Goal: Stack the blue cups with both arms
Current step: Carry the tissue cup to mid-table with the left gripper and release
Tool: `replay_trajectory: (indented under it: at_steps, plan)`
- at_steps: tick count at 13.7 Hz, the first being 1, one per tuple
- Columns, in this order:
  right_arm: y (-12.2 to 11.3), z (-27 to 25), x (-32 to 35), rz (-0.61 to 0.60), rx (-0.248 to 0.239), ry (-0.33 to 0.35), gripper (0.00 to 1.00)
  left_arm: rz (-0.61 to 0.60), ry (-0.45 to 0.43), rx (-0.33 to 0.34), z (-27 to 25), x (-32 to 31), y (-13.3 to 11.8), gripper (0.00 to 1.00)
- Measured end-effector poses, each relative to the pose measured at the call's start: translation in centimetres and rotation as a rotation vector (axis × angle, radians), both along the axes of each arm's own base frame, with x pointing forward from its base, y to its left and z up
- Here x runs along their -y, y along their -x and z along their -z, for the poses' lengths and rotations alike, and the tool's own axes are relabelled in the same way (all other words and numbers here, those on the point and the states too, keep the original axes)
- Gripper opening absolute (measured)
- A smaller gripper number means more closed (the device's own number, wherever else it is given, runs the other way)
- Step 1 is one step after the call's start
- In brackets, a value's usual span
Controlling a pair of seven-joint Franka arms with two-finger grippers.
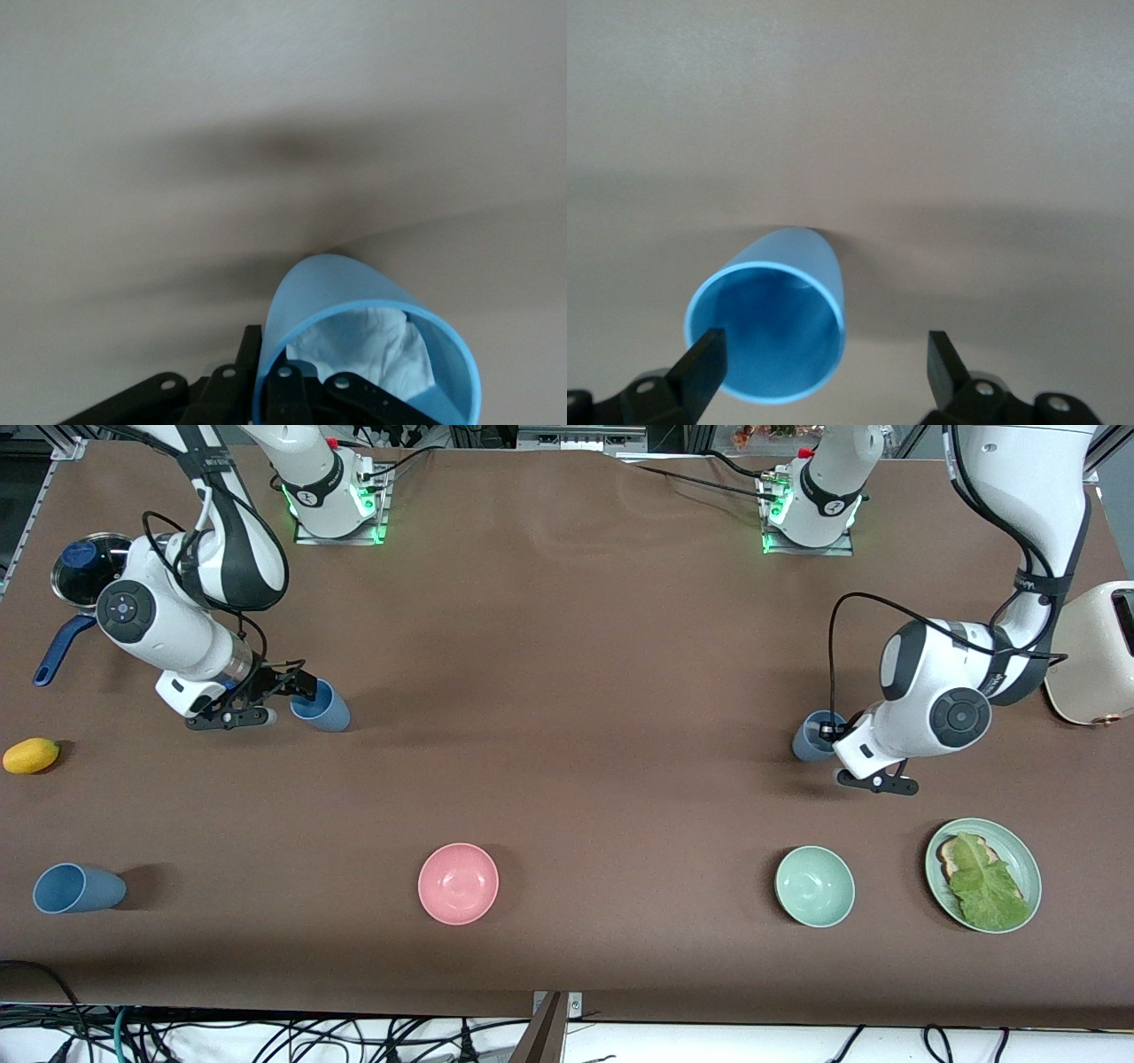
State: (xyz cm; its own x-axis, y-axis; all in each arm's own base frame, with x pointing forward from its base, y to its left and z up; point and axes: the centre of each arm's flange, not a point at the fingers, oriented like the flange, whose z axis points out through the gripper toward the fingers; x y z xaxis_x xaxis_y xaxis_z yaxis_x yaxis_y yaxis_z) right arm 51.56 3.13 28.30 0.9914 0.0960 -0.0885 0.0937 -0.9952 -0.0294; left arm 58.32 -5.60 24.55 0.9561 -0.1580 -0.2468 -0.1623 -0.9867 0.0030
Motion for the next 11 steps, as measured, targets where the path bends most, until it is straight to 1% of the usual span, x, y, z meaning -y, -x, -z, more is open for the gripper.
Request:
replay_trajectory:
  at_steps: [2, 4, 6, 7, 11]
  plan:
    - [-0.1, 1.0, 0.6, -0.008, -0.005, 0.000, 1.00, 0.037, 0.016, 0.010, -2.6, 3.3, -1.1, 0.01]
    - [-0.1, 1.7, 1.0, -0.009, -0.012, 0.000, 1.00, 0.035, 0.054, 0.022, -5.8, 7.8, -1.9, 0.01]
    - [-0.1, 2.0, 1.1, -0.009, -0.015, 0.000, 1.00, 0.024, 0.102, 0.022, -6.8, 13.2, -1.4, 0.01]
    - [-0.1, 2.2, 1.1, -0.009, -0.016, 0.000, 1.00, 0.017, 0.113, 0.019, -6.8, 16.1, -1.1, 0.01]
    - [-0.2, 3.1, 1.1, -0.010, -0.018, 0.000, 0.97, -0.014, 0.126, 0.018, -4.7, 27.7, 1.3, 0.01]
